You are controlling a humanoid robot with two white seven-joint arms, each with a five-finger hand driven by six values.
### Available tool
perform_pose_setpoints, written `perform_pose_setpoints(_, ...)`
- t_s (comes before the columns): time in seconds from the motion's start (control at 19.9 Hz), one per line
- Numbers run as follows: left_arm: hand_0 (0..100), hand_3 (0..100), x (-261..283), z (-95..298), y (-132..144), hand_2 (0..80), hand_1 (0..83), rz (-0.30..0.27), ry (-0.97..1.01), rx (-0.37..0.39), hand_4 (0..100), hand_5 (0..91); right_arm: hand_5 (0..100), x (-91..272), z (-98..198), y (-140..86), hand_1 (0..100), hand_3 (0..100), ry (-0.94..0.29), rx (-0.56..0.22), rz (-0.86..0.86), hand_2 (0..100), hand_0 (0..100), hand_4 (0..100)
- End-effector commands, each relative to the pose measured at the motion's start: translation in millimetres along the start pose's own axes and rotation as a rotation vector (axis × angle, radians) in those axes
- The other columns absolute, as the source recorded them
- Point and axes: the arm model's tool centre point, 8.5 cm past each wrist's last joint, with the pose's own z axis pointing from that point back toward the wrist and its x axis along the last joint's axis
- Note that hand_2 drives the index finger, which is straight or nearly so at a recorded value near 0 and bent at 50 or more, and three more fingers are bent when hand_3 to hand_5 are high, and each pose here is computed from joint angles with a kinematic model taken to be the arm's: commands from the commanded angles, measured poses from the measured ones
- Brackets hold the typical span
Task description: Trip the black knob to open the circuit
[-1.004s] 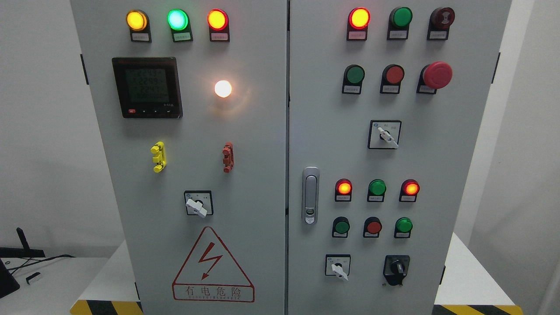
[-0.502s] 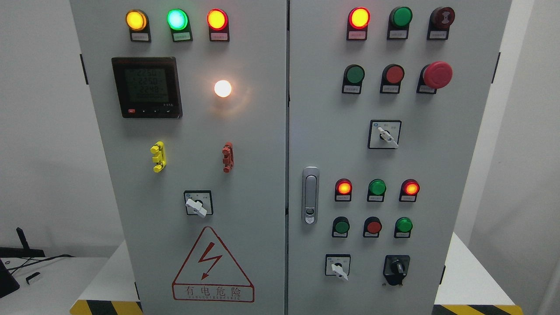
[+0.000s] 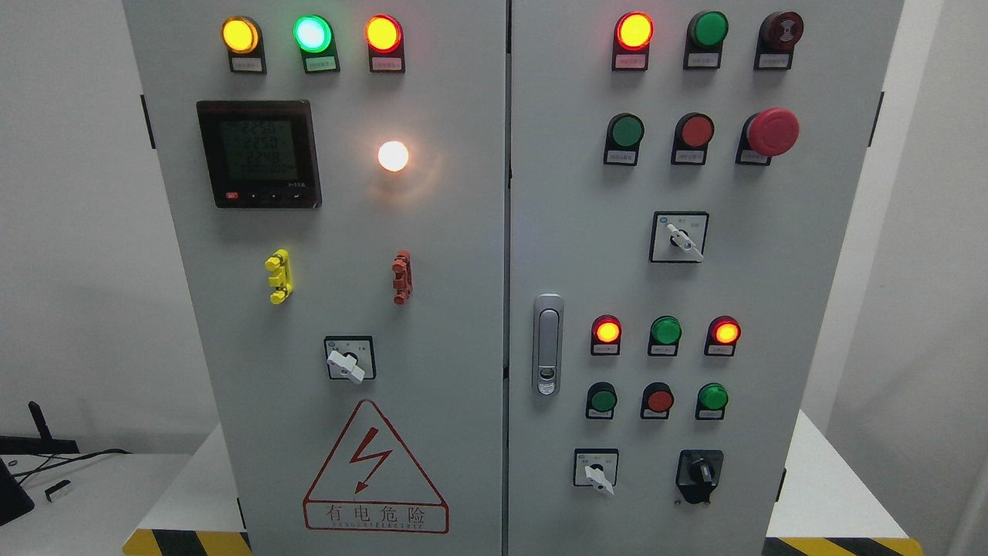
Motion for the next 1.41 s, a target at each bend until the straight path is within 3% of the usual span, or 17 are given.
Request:
perform_pose_setpoints(0.0, 12, 0, 0, 0, -1, 0.0, 38.9, -0.030, -0.001, -0.005, 0, 0.0, 87, 72, -54, 12, 59, 100, -0.153, 0.002, -0.032, 43, 14, 90)
perform_pose_setpoints(0.2, 12, 0, 0, 0, 0, 0.0, 38.9, -0.030, -0.001, -0.004, 0, 0.0, 88, 84, -76, 19, 67, 100, -0.156, 0.006, -0.054, 45, 14, 93)
perform_pose_setpoints(0.7, 12, 0, 0, 0, 0, 0.0, 38.9, -0.030, -0.001, -0.004, 0, 0.0, 92, 85, -107, 58, 74, 100, -0.134, 0.066, -0.051, 48, 19, 99)
perform_pose_setpoints(1.35, 12, 0, 0, 0, 0, 0.0, 38.9, -0.030, -0.001, -0.004, 0, 0.0, 93, 93, -140, 105, 77, 100, -0.106, 0.115, -0.064, 48, 23, 99)
